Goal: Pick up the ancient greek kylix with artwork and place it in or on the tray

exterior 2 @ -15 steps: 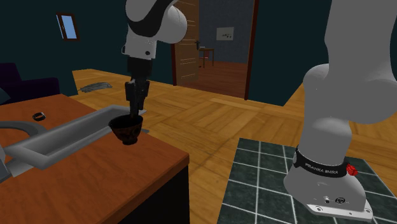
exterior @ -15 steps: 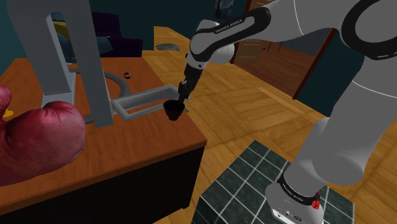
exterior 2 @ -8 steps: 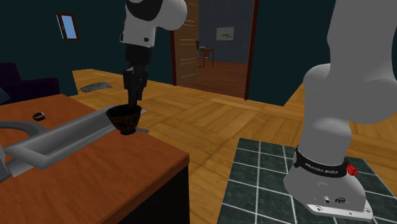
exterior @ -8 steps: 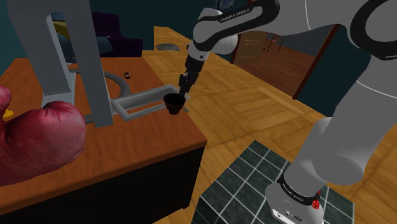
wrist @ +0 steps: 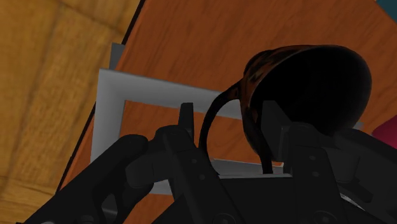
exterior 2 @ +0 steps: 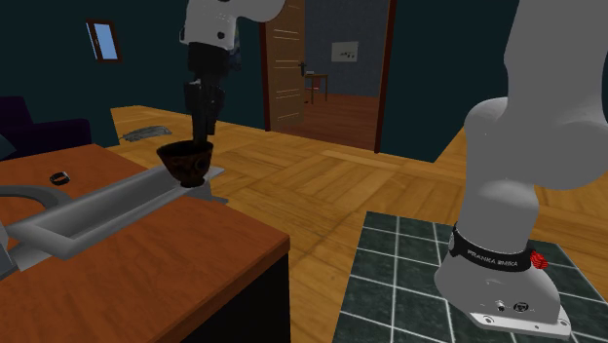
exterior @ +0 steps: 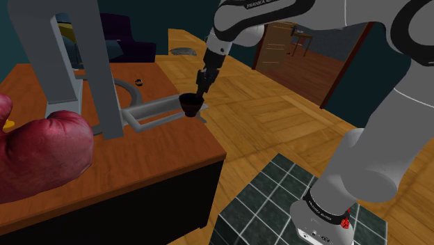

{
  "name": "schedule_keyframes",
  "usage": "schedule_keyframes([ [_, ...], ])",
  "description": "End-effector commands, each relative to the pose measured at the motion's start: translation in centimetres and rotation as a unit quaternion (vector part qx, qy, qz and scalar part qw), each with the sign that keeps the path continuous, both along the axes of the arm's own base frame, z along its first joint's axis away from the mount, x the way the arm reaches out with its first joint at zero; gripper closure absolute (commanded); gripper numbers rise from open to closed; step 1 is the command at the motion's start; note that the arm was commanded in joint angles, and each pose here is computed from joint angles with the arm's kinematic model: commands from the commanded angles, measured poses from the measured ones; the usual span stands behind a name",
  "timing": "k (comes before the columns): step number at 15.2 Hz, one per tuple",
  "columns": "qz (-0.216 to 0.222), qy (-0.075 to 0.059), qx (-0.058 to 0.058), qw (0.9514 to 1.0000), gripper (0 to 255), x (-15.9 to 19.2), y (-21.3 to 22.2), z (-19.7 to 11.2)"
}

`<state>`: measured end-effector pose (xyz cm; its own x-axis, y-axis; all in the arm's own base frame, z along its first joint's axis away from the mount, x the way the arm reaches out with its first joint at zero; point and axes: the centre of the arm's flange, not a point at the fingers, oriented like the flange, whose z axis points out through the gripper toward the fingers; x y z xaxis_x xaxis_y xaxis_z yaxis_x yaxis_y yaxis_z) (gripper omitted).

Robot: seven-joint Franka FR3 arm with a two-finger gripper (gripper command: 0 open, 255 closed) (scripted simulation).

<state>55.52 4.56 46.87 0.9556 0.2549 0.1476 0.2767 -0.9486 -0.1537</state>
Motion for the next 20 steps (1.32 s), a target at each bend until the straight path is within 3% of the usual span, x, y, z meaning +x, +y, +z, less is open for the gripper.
schedule_keyframes([
  [1,0.000,0.000,0.000,1.0000,255,0.0,0.0,1.1],
  [8,0.000,0.000,0.000,1.0000,255,0.0,0.0,4.5],
  [19,0.000,0.000,0.000,1.0000,255,14.3,3.0,6.6],
  [20,0.000,0.000,0.000,1.0000,255,14.3,3.0,6.1],
])
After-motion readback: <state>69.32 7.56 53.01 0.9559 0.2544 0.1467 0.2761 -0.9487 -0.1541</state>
